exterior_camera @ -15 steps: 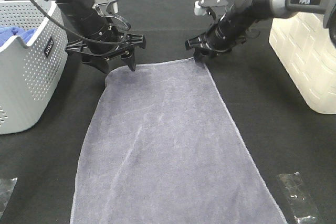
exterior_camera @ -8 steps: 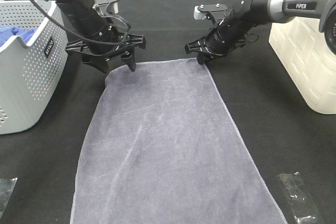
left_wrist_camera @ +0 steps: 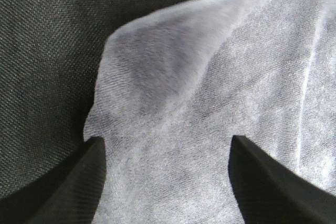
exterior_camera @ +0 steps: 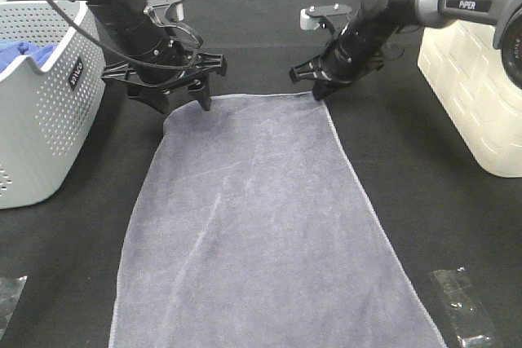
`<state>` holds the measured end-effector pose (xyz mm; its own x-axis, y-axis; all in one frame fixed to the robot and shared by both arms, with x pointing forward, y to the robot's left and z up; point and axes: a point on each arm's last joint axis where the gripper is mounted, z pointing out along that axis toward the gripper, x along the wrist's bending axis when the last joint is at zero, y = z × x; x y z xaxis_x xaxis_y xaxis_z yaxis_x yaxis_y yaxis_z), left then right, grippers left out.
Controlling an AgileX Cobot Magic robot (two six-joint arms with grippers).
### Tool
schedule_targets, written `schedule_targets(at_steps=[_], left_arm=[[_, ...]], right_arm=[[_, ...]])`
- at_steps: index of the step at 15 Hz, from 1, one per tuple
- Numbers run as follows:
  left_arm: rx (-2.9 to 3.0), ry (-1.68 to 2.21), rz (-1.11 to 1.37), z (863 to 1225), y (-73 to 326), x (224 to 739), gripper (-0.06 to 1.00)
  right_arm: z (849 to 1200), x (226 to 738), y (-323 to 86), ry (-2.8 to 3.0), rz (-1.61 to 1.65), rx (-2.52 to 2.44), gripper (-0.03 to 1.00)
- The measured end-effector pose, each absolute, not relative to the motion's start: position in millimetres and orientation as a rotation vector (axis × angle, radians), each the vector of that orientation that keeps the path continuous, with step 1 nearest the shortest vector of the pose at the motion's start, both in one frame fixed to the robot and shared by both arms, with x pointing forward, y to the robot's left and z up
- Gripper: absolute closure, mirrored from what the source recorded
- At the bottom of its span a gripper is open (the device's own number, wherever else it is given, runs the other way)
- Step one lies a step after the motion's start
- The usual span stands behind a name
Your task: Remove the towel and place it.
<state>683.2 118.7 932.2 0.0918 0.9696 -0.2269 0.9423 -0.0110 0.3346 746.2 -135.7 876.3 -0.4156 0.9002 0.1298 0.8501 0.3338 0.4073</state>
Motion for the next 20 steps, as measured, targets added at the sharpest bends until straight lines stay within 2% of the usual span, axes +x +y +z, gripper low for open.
schedule_targets(at_steps=[8,16,20], left_arm=[[1.893,1.809,0.174,937.1,116.2,693.1,0.31],[1.788,1.726,0.267,944.0,114.0,704.2,0.31],[1.806,1.764,0.233,922.8,112.9,705.2,0.31]], right_arm=[[938.5,759.3,-154.5,2.342,0.361,1.585,0.97],[952.0,757.4,-174.5,2.250,0.086,1.561,0.97],[960.5,755.0,-176.5,2.234,0.070,1.573,0.97]])
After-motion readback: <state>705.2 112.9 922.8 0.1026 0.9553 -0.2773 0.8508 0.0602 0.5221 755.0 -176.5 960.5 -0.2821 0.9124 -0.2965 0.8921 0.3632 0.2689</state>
